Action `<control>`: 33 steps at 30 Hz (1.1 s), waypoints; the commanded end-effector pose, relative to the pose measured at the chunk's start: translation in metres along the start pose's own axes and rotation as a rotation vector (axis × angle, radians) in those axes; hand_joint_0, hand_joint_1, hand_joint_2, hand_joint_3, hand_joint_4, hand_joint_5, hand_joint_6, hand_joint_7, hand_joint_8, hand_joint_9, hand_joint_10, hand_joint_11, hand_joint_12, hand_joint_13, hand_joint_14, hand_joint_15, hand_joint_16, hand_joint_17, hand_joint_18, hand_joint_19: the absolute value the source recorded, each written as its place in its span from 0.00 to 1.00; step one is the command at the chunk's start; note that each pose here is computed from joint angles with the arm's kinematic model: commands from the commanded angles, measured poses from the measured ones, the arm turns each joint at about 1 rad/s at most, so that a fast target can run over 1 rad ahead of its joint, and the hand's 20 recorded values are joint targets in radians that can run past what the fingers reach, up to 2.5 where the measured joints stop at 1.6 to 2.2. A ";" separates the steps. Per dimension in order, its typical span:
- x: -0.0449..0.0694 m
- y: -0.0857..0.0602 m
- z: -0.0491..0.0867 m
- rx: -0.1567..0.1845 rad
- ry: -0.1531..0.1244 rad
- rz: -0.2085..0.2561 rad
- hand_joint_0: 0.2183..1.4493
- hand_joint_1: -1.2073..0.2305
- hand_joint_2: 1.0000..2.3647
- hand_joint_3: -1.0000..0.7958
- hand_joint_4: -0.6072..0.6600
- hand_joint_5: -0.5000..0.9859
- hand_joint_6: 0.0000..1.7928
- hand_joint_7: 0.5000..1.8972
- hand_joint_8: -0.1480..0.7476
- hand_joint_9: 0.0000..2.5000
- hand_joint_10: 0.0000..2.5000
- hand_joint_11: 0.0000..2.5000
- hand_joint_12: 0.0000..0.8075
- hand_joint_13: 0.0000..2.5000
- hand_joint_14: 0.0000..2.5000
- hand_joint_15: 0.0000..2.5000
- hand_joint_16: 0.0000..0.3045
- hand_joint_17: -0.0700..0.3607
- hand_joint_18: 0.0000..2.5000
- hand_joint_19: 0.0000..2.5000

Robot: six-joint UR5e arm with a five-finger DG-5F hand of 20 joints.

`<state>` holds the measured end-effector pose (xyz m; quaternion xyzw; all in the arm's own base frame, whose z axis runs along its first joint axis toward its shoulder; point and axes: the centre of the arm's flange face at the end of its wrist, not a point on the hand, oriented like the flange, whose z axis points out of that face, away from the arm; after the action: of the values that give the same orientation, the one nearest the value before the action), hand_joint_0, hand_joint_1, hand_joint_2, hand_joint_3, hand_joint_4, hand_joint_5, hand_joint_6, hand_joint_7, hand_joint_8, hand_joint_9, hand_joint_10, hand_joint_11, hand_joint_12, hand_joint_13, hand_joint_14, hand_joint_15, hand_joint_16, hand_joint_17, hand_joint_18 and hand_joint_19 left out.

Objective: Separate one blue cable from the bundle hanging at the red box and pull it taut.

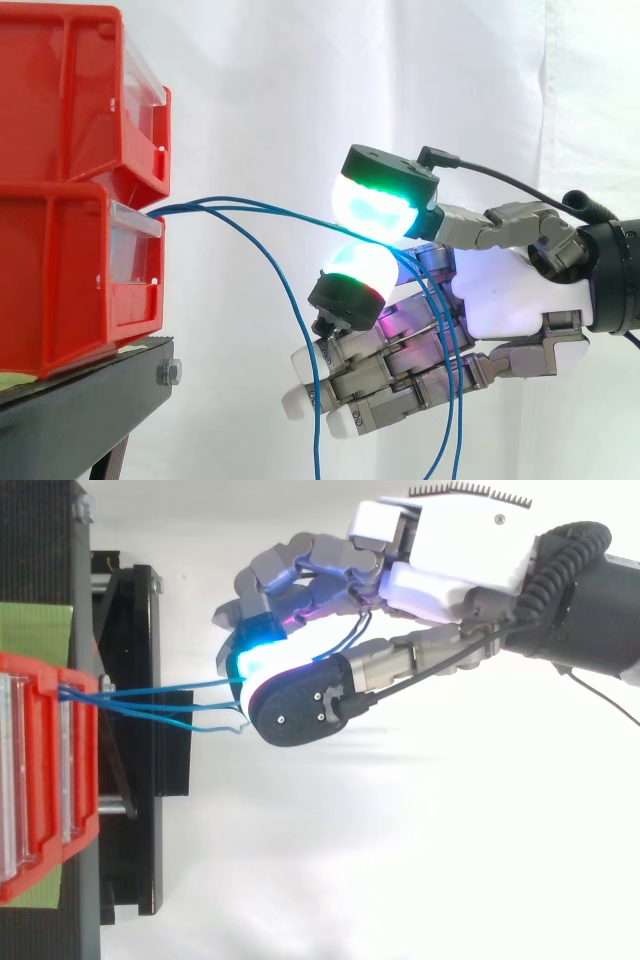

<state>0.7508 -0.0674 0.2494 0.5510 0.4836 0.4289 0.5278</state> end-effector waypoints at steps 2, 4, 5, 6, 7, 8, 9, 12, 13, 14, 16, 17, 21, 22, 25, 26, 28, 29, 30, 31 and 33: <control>0.000 0.000 0.000 0.000 0.000 0.000 0.35 0.21 0.00 0.28 0.65 0.22 0.48 0.61 0.43 0.28 0.01 0.22 0.37 0.13 0.00 0.03 0.12 0.35 0.11 0.02; 0.000 0.000 0.000 0.000 0.000 0.000 0.32 0.21 0.00 0.28 0.66 0.22 0.49 0.61 0.44 0.28 0.01 0.22 0.36 0.14 0.00 0.03 0.12 0.35 0.11 0.02; 0.000 0.000 0.000 0.000 0.000 0.000 0.30 0.21 0.00 0.28 0.66 0.22 0.49 0.61 0.44 0.29 0.01 0.22 0.37 0.14 0.00 0.03 0.12 0.35 0.11 0.03; 0.000 0.000 0.000 0.000 0.000 0.000 0.29 0.21 0.00 0.28 0.66 0.22 0.49 0.61 0.44 0.29 0.01 0.22 0.37 0.14 0.00 0.03 0.12 0.35 0.11 0.03; 0.000 0.000 0.000 0.000 0.000 0.000 0.28 0.21 0.00 0.28 0.65 0.22 0.49 0.61 0.44 0.29 0.01 0.22 0.37 0.14 0.00 0.04 0.12 0.35 0.11 0.02; 0.000 0.000 0.000 0.000 0.000 0.000 0.27 0.21 0.00 0.28 0.66 0.22 0.49 0.60 0.45 0.29 0.01 0.22 0.37 0.14 0.00 0.03 0.12 0.35 0.11 0.02; 0.000 0.000 0.000 0.000 0.000 0.000 0.26 0.22 0.00 0.28 0.65 0.22 0.49 0.60 0.45 0.29 0.01 0.23 0.38 0.14 0.00 0.04 0.12 0.36 0.11 0.03; 0.000 0.000 0.000 0.000 0.000 0.000 0.24 0.23 0.00 0.28 0.65 0.22 0.49 0.58 0.46 0.29 0.01 0.23 0.39 0.14 0.00 0.04 0.13 0.36 0.12 0.03; 0.000 0.000 0.000 0.000 0.000 0.000 0.23 0.23 0.00 0.28 0.65 0.22 0.49 0.58 0.46 0.29 0.01 0.23 0.39 0.14 0.00 0.04 0.13 0.36 0.12 0.03; 0.001 -0.001 0.000 0.001 0.002 -0.001 0.22 0.22 0.00 0.28 0.65 0.22 0.49 0.58 0.47 0.30 0.01 0.23 0.39 0.14 0.00 0.04 0.13 0.37 0.12 0.03; 0.000 0.000 0.000 0.000 0.000 0.000 0.22 0.22 0.00 0.28 0.65 0.22 0.49 0.58 0.47 0.30 0.01 0.23 0.40 0.14 0.00 0.04 0.13 0.37 0.11 0.03; 0.000 0.000 0.000 0.000 0.000 0.000 0.21 0.22 0.00 0.28 0.65 0.22 0.49 0.57 0.47 0.30 0.01 0.23 0.40 0.14 0.00 0.04 0.13 0.38 0.12 0.03; 0.000 0.000 0.000 0.000 0.000 0.000 0.16 0.31 0.00 0.28 0.65 0.22 0.49 0.52 0.49 0.30 0.01 0.23 0.43 0.14 0.00 0.04 0.15 0.40 0.12 0.03; 0.000 0.000 0.000 0.000 0.000 0.000 0.17 0.39 0.00 0.28 0.65 0.22 0.49 0.51 0.50 0.30 0.01 0.23 0.44 0.14 0.00 0.04 0.15 0.40 0.12 0.03; 0.000 0.000 0.000 0.000 0.000 0.000 0.18 0.50 0.00 0.28 0.64 0.21 0.49 0.49 0.50 0.30 0.01 0.23 0.43 0.13 0.00 0.04 0.15 0.40 0.11 0.03; 0.000 0.000 0.000 0.000 0.000 0.000 0.20 0.54 0.00 0.28 0.64 0.21 0.49 0.50 0.49 0.30 0.01 0.23 0.42 0.13 0.00 0.04 0.14 0.39 0.11 0.03; 0.000 0.000 0.000 0.000 0.000 0.000 0.25 0.59 0.00 0.28 0.62 0.21 0.48 0.52 0.47 0.30 0.01 0.23 0.39 0.13 0.00 0.04 0.13 0.37 0.10 0.04; 0.000 0.000 0.000 0.000 0.000 0.000 0.27 0.59 0.00 0.28 0.61 0.21 0.48 0.52 0.47 0.30 0.01 0.22 0.38 0.13 0.00 0.04 0.12 0.36 0.09 0.04; 0.000 0.000 0.000 0.000 0.000 0.000 0.28 0.59 0.00 0.28 0.61 0.22 0.48 0.53 0.47 0.30 0.01 0.22 0.38 0.13 0.00 0.04 0.12 0.36 0.09 0.04; 0.000 0.000 0.000 0.000 0.000 0.000 0.30 0.57 0.00 0.28 0.61 0.22 0.48 0.54 0.46 0.30 0.01 0.22 0.37 0.13 0.00 0.04 0.12 0.35 0.09 0.04; 0.000 0.000 0.000 0.000 0.000 0.000 0.30 0.52 0.00 0.30 0.61 0.22 0.48 0.55 0.47 0.30 0.01 0.23 0.37 0.13 0.00 0.04 0.12 0.35 0.09 0.04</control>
<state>0.7508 -0.0674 0.2495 0.5509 0.4836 0.4289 0.5279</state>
